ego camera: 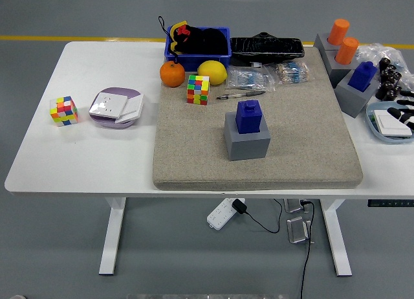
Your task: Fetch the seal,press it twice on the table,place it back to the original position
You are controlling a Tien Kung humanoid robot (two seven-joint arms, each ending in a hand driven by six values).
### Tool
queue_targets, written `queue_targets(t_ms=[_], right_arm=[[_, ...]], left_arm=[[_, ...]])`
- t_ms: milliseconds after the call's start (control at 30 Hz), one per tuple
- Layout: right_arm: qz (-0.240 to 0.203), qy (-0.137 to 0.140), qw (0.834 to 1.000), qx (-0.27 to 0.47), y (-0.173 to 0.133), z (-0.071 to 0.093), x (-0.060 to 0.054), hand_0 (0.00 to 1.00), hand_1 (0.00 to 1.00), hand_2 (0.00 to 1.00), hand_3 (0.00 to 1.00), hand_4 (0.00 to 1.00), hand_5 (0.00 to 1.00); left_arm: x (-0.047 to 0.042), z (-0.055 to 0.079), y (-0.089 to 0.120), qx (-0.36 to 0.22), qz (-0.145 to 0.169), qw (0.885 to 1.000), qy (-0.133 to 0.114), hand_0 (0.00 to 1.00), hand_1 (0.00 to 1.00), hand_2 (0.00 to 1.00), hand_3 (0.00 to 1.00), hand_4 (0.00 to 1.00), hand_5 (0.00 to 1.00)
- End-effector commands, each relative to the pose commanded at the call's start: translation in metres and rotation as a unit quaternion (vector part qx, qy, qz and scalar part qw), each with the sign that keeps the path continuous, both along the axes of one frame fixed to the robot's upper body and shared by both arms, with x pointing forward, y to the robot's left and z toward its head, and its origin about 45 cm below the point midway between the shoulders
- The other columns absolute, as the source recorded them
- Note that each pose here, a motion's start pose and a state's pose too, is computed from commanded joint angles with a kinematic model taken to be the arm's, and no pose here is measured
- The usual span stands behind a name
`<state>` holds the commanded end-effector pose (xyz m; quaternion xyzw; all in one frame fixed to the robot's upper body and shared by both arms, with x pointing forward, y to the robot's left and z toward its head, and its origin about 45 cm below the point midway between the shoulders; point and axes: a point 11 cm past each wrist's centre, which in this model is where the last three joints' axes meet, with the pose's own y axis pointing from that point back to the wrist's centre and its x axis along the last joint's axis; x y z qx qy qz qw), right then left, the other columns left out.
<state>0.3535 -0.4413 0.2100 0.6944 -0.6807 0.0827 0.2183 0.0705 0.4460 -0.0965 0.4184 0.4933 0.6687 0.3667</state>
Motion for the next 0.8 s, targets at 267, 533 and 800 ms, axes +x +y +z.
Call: queue_targets(t_ms=[267,533,800], right_arm=[[-0.001,0.012,1.000,0.007,0.003,-0.010,-0.007,0.851,0.768,0.778,0.818,0.998,0.511],[0.005,0.022,1.000,0.008,0.010,-0.016,-0.007,0.851,0.767,0.774,0.813,0.998,0.508],[0.019,0.035,0.999,0.002,0.019,-0.018,-0.006,0.850,0.765,0.772,0.815,0.998,0.503]], left_arm=[[-0.0104,0.001,0.008,0.009,0.007,1.000,0.010,0.812,0.805,0.775,0.815,0.698,0.431],[-0.0086,0.003,0.011,0.012,0.009,1.000,0.010,0.811,0.805,0.775,0.815,0.696,0.432],[-0.0078,0.001,0.006,0.007,0.005,1.000,0.011,0.813,0.805,0.775,0.814,0.695,0.433]])
